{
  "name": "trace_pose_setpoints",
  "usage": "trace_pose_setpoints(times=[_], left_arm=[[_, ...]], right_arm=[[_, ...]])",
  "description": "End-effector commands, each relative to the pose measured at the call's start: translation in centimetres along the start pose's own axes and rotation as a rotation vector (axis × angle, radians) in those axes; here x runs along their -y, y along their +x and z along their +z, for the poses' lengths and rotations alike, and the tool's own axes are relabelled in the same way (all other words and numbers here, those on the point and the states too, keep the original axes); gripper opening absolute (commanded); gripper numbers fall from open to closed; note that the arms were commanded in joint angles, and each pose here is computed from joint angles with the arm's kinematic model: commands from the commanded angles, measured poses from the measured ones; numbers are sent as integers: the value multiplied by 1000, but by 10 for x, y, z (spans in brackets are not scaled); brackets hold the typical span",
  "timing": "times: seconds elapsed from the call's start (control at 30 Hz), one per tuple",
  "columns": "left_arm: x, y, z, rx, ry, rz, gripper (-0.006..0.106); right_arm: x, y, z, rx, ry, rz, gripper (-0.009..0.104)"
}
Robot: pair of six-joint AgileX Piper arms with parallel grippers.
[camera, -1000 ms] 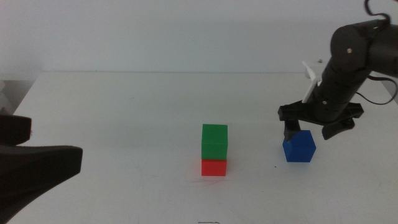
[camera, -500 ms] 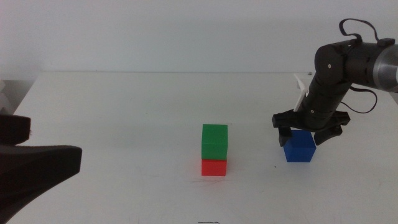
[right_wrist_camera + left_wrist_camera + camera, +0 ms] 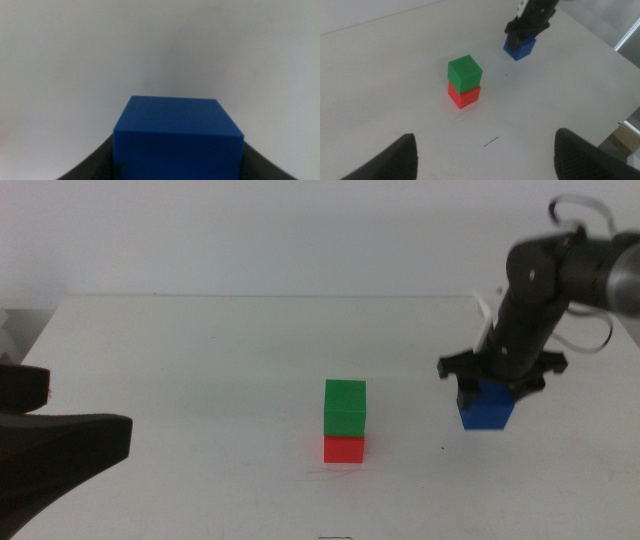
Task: Stack red cubes first, then green, then blue cubes in a specific spot.
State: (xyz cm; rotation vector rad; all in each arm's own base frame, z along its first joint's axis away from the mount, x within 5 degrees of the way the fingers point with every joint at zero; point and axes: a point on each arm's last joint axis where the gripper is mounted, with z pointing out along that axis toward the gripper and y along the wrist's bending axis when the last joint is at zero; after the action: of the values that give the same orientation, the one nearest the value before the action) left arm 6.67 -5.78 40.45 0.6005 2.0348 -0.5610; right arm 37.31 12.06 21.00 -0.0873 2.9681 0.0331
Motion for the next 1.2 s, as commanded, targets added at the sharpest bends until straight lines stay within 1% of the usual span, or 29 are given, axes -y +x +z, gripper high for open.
trace_pose_setpoints(times=[0.0, 0.13, 0.2, 0.33, 0.47, 0.73, 1.17], left_arm=[[2, -11, -4, 82, 12, -10, 94], [2, -11, -4, 82, 12, -10, 94], [2, -11, -4, 82, 12, -10, 94], [2, -11, -4, 82, 12, -10, 94], [2, -11, -4, 82, 12, -10, 94], [2, -11, -4, 82, 12, -10, 94], [2, -11, -4, 82, 12, -10, 94]], right_arm=[[-14, 5, -65, 111, -22, -11, -1], [-47, 13, -114, 176, 3, -38, -1], [-67, 15, -129, 213, 2, -47, -1], [-107, 19, -136, 217, -41, -40, -1], [-130, 15, -128, 216, -57, -13, -1], [-150, 10, -110, 199, -56, 36, -1], [-161, 15, -103, 188, -52, 26, -1]])
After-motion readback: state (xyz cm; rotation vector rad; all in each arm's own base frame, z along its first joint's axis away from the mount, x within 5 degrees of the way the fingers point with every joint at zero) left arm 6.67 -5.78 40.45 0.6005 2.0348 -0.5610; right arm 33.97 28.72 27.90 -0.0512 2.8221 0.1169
